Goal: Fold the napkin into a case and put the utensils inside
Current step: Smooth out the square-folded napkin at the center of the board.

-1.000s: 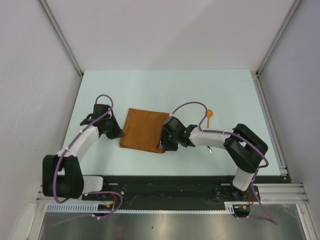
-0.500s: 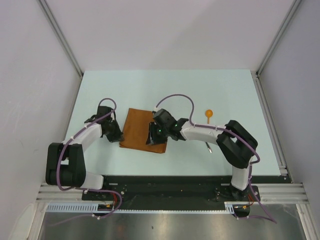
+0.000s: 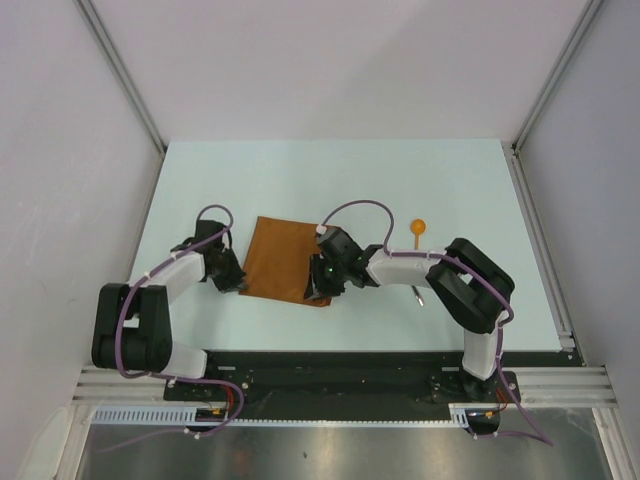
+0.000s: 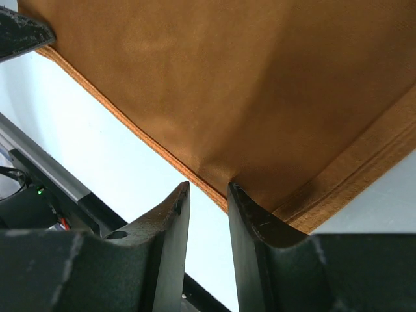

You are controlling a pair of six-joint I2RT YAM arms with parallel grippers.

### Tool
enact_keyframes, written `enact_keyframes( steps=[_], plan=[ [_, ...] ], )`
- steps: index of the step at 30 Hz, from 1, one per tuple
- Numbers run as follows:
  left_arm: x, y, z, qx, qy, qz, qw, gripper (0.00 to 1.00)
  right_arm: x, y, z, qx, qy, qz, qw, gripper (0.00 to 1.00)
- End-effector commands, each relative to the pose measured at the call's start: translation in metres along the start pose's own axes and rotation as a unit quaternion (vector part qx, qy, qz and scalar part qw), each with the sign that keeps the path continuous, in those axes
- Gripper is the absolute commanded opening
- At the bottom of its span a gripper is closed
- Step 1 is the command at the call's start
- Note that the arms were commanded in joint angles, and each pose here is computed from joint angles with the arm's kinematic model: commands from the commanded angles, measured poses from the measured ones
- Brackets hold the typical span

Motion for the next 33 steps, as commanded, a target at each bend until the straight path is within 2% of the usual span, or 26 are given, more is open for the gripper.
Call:
enact_keyframes(
  steps=[1,9,15,21,25,28,30,33],
  plan=[
    [0.01,0.008,0.01,0.006,-0.009,-0.016,1.0,0.02,-0.022,-0.006,0.003,-0.01,-0.008,0.046,0.999,0.35],
    [0.012,0.008,0.028,0.021,-0.035,0.01,0.999,0.04,-0.045,-0.017,0.012,-0.021,-0.006,0.078,0.997,0.36],
    [0.009,0.006,0.03,0.023,-0.043,0.024,0.999,0.04,-0.057,-0.023,0.001,-0.035,0.001,0.064,0.997,0.37],
    [-0.003,-0.011,0.026,0.007,-0.022,0.081,0.996,0.19,-0.057,-0.033,-0.013,-0.049,-0.012,0.067,0.997,0.38],
    [-0.014,-0.036,0.017,-0.029,0.015,0.117,0.993,0.39,-0.053,-0.043,-0.026,-0.061,-0.05,0.084,0.993,0.4],
    [-0.023,-0.059,0.007,-0.06,0.036,0.14,0.988,0.48,-0.041,-0.054,-0.04,-0.071,-0.072,0.097,0.99,0.41],
    [-0.032,-0.071,-0.003,-0.077,0.048,0.158,0.983,0.5,-0.029,-0.06,-0.046,-0.081,-0.085,0.092,0.989,0.42],
    [-0.044,-0.073,-0.016,-0.066,0.057,0.177,0.98,0.49,-0.015,-0.062,-0.046,-0.078,-0.087,0.064,0.991,0.43]
  ],
)
Point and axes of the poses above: each gripper's point midway between its finger pads, its own y axis out along the fingers, its own x axis along the line the jaws close on, z = x × y, the point moved 8 cm from there along -y, back along the fingers, and after that the axes turned 2 degrees about y, right-handed, at the moved point
